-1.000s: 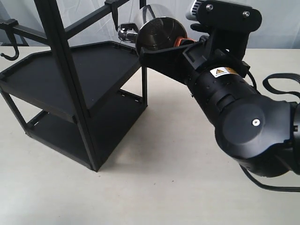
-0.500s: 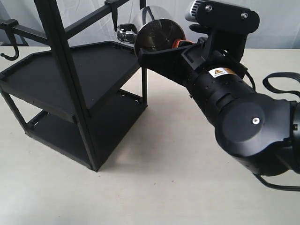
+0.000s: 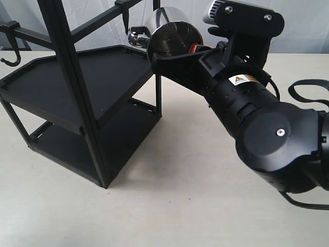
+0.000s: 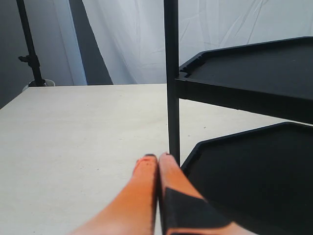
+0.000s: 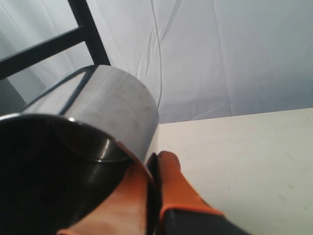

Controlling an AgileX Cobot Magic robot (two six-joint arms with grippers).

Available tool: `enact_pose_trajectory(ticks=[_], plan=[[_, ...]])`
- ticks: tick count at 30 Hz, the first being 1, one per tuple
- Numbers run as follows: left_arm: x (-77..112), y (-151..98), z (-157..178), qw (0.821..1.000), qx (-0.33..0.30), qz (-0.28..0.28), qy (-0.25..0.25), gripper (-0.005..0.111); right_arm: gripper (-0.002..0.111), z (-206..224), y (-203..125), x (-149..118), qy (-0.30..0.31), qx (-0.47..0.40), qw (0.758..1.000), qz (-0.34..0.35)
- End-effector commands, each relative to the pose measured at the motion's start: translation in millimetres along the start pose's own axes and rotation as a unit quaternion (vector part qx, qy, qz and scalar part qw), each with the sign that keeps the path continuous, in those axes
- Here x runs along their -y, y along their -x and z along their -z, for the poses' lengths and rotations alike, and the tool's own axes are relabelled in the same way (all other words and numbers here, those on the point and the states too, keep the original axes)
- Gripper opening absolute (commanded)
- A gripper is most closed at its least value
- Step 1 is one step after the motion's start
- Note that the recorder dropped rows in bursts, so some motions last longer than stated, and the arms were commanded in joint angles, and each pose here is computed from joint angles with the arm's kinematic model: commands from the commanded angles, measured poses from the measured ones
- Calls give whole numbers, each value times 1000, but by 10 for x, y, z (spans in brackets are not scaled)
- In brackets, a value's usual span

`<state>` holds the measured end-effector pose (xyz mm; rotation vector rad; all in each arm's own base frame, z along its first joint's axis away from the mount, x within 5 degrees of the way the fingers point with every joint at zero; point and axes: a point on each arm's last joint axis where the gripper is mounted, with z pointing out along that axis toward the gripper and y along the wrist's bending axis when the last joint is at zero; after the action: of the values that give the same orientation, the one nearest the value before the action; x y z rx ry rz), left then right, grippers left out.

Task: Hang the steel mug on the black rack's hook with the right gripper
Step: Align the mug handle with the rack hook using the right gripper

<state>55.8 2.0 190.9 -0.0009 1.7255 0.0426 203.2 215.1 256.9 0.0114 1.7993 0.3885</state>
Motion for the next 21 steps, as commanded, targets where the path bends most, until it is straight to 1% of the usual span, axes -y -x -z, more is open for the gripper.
enact_pose_trajectory(ticks=[1, 21], plan=[[0, 13, 5, 1000, 6, -1, 0, 2, -1, 2, -81, -33, 17, -31, 999, 15], [0, 13, 5, 1000, 6, -1, 0, 2, -1, 7, -123, -56, 30, -54, 998, 13]])
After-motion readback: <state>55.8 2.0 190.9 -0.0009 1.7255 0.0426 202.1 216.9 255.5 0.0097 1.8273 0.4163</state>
